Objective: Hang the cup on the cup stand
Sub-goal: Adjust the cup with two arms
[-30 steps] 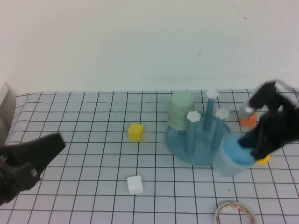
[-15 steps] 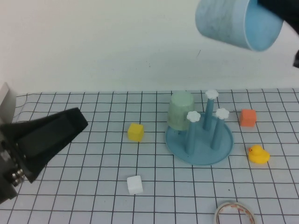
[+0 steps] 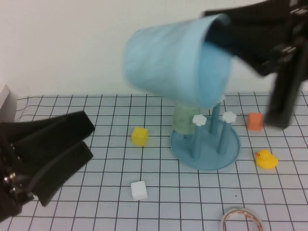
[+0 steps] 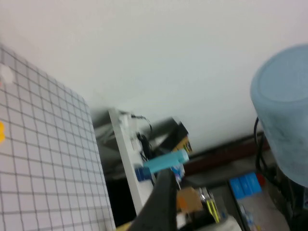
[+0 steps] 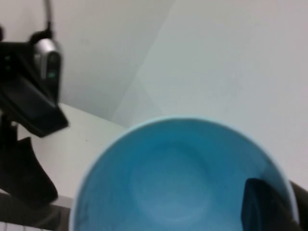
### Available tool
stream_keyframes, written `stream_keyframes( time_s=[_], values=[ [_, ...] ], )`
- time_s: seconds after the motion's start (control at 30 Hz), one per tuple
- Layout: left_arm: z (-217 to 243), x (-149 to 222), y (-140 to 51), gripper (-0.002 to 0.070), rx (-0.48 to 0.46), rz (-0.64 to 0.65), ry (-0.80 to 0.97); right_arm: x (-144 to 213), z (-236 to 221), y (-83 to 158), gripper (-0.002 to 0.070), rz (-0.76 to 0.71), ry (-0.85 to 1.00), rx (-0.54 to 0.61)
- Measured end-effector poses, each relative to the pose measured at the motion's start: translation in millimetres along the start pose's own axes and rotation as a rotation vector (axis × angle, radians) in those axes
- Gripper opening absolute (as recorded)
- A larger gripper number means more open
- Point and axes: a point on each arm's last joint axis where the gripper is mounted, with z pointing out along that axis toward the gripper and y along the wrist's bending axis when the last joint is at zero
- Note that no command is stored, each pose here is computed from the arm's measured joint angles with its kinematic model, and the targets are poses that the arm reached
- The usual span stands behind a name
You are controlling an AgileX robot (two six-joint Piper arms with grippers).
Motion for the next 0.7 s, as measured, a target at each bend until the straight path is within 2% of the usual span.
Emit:
stream_keyframes(
  time_s=[0.23, 0.4, 0.5, 0.7],
  values=[
    [-0.1, 3.8, -1.7, 0.0692, 0.018, -0.028, 0.042, -7.8, 42.3, 39.8, 0.0020, -0.174, 0.121, 0.053],
    [0.0, -0.1, -0.9, 0.0692, 0.003, -0.071, 0.001, -1.3, 72.3, 77.7, 0.0020, -0.339, 0.174, -0.039],
    [0.0, -1.8, 2.5, 0.0692, -0.027, -0.077, -0.021, 3.5, 79.6, 84.2, 0.0020, -0.399, 0.227, -0.034],
    [-0.5, -7.2, 6.5, 0.0692, -0.065, -0.068, -0.083, 9.0, 85.0, 88.4, 0.0022, -0.396, 0.235, -0.054]
  ],
)
